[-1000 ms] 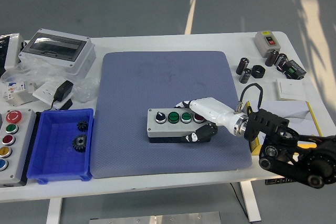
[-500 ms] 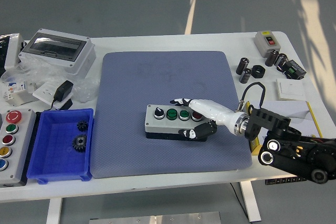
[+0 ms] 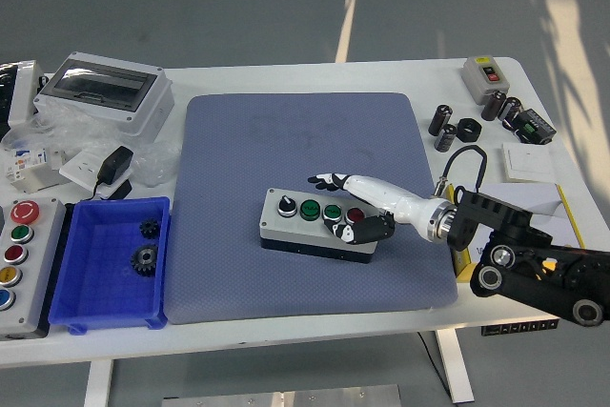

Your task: Pick up the button,place it on the desk,press the button,press the button

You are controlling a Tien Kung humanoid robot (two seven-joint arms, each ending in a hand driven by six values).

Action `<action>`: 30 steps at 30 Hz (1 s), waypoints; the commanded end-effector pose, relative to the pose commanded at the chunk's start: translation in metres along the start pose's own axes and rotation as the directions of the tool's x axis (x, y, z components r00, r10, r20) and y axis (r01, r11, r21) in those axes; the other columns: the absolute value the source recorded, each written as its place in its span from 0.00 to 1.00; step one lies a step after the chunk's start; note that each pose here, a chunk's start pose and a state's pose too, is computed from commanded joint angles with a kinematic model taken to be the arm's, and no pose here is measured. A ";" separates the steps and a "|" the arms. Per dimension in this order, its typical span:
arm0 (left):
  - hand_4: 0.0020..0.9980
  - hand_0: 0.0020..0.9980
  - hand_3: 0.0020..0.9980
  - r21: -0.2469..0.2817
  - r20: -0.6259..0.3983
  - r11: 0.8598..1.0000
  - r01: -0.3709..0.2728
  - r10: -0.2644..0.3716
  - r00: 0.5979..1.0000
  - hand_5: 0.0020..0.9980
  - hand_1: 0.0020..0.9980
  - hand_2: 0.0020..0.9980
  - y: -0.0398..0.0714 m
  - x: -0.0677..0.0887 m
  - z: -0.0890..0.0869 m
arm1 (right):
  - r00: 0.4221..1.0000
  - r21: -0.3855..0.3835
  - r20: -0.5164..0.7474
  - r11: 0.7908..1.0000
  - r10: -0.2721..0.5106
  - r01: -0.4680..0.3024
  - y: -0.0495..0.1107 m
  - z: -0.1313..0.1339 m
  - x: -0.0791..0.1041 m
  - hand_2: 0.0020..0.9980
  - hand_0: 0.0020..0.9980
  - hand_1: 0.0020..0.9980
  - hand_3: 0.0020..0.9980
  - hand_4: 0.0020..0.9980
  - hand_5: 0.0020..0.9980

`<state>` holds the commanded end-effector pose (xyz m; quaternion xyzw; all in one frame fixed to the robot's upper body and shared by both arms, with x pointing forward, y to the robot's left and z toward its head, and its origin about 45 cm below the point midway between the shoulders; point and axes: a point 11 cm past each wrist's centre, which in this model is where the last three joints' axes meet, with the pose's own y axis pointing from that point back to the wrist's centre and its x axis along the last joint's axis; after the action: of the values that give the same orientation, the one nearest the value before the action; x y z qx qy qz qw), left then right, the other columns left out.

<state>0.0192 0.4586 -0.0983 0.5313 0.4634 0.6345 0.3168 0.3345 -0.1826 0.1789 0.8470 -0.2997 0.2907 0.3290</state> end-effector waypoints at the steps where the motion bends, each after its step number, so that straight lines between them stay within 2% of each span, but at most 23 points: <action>1: 0.62 0.63 0.61 0.000 0.000 1.000 0.000 0.000 1.000 0.20 0.58 0.56 0.000 0.000 0.000 | 1.000 0.002 -0.001 1.000 0.002 -0.002 0.000 0.000 0.001 0.93 0.95 0.92 0.99 0.41 0.16; 6: 0.62 0.63 0.61 0.002 0.000 1.000 0.002 -0.002 1.000 0.20 0.58 0.56 0.000 -0.001 -0.001 | 1.000 0.044 0.011 0.999 0.021 -0.022 0.008 -0.011 0.010 0.93 0.95 0.92 0.99 0.41 0.16; 7: 0.62 0.63 0.61 0.002 0.000 1.000 0.003 -0.003 1.000 0.20 0.58 0.56 0.000 -0.001 -0.002 | 1.000 0.052 0.019 0.998 0.025 -0.026 0.009 -0.013 0.013 0.92 0.95 0.92 0.99 0.43 0.17; 12: 0.62 0.63 0.61 0.004 -0.003 1.000 0.003 -0.003 1.000 0.20 0.58 0.56 0.000 -0.001 -0.003 | 0.990 0.101 0.118 0.990 0.083 -0.095 0.028 -0.029 0.042 0.92 0.95 0.92 0.99 0.43 0.17; 14: 0.62 0.63 0.61 0.007 -0.004 1.000 0.003 -0.003 1.000 0.20 0.58 0.56 -0.001 -0.001 -0.004 | 0.989 0.080 0.108 0.991 0.102 -0.111 0.036 -0.031 0.053 0.92 0.95 0.92 0.99 0.45 0.18; 17: 0.62 0.63 0.61 0.008 -0.005 1.000 0.003 -0.003 1.000 0.20 0.58 0.56 -0.001 -0.001 -0.005 | 0.994 0.034 0.028 0.994 0.103 -0.104 0.045 -0.031 0.065 0.92 0.95 0.92 0.99 0.45 0.18; 20: 0.61 0.63 0.61 0.008 -0.006 1.000 0.004 -0.004 1.000 0.19 0.58 0.56 -0.001 -0.002 -0.004 | 0.996 -0.029 -0.051 0.997 0.074 -0.075 0.053 -0.033 0.076 0.91 0.95 0.92 0.98 0.45 0.16; 24: 0.61 0.63 0.61 0.007 -0.007 1.000 0.004 -0.004 1.000 0.19 0.58 0.56 -0.001 -0.002 -0.004 | 0.997 -0.120 -0.081 0.993 0.008 -0.018 0.060 -0.034 0.087 0.91 0.95 0.92 0.98 0.45 0.16; 25: 0.61 0.63 0.61 0.008 -0.007 1.000 0.004 -0.004 1.000 0.19 0.58 0.55 -0.001 -0.002 -0.004 | 0.996 -0.140 -0.084 0.990 -0.009 -0.003 0.062 -0.033 0.089 0.68 0.49 0.64 0.81 0.41 0.17; 30: 0.61 0.63 0.61 0.011 -0.008 1.000 0.000 0.000 1.000 0.19 0.58 0.55 -0.001 0.000 -0.005 | 0.989 -0.232 -0.095 0.969 -0.112 0.088 0.064 -0.030 0.089 0.68 0.49 0.64 0.81 0.41 0.17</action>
<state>0.0143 0.4573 -0.0992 0.5304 0.4680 0.6342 0.3122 0.3391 -0.2272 0.2832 0.8009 -0.2697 0.2827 0.4537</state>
